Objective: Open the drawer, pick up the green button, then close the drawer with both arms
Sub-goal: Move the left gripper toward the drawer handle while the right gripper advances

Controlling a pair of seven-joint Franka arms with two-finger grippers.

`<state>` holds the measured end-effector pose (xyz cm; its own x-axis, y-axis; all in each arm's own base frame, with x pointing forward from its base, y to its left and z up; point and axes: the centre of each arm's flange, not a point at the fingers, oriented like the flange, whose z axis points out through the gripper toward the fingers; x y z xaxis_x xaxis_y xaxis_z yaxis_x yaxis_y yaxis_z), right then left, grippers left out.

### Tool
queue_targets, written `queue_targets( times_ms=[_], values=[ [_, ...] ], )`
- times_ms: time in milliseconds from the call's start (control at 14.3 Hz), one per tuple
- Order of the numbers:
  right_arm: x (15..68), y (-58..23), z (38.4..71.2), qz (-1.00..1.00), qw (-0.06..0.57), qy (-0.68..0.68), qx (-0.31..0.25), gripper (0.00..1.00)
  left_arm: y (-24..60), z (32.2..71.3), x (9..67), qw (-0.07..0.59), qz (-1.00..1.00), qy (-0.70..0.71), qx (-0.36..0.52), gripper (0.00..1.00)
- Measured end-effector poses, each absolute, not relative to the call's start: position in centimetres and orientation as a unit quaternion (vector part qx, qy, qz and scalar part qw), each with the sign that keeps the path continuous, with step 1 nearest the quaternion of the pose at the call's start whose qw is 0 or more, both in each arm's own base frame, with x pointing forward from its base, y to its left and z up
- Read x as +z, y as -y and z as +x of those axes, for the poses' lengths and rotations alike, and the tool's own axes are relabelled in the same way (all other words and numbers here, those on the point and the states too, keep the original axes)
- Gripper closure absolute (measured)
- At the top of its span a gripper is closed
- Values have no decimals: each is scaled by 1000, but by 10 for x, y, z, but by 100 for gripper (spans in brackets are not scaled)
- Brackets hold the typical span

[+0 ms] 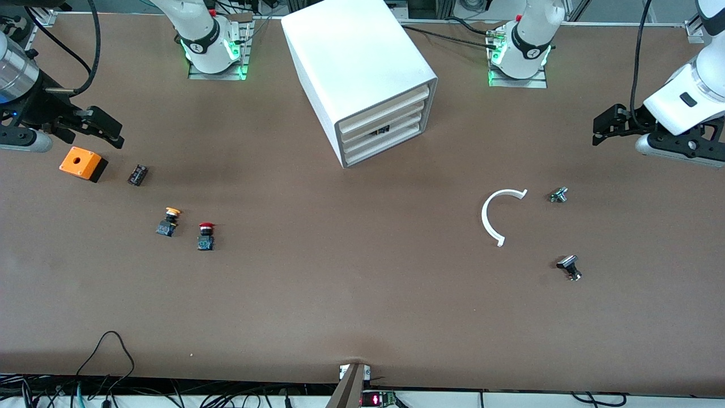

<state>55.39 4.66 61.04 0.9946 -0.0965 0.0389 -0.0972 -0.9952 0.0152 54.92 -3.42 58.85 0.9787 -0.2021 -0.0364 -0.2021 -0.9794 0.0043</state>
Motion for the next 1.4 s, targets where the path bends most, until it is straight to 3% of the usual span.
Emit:
queue_targets(
  times_ms=[421,771,1121,1402],
  values=[
    [605,-48,555,999,9,48,10,0,37,550,592,0,994,104,-15,0],
    [570,-59,567,999,11,38,-27,0,39,546,586,7,994,105,-37,0],
    [530,-103,577,997,15,50,-57,0,76,528,538,150,963,114,-191,0],
    [510,-145,586,996,18,66,-64,0,121,539,484,271,918,124,-261,0]
  ],
)
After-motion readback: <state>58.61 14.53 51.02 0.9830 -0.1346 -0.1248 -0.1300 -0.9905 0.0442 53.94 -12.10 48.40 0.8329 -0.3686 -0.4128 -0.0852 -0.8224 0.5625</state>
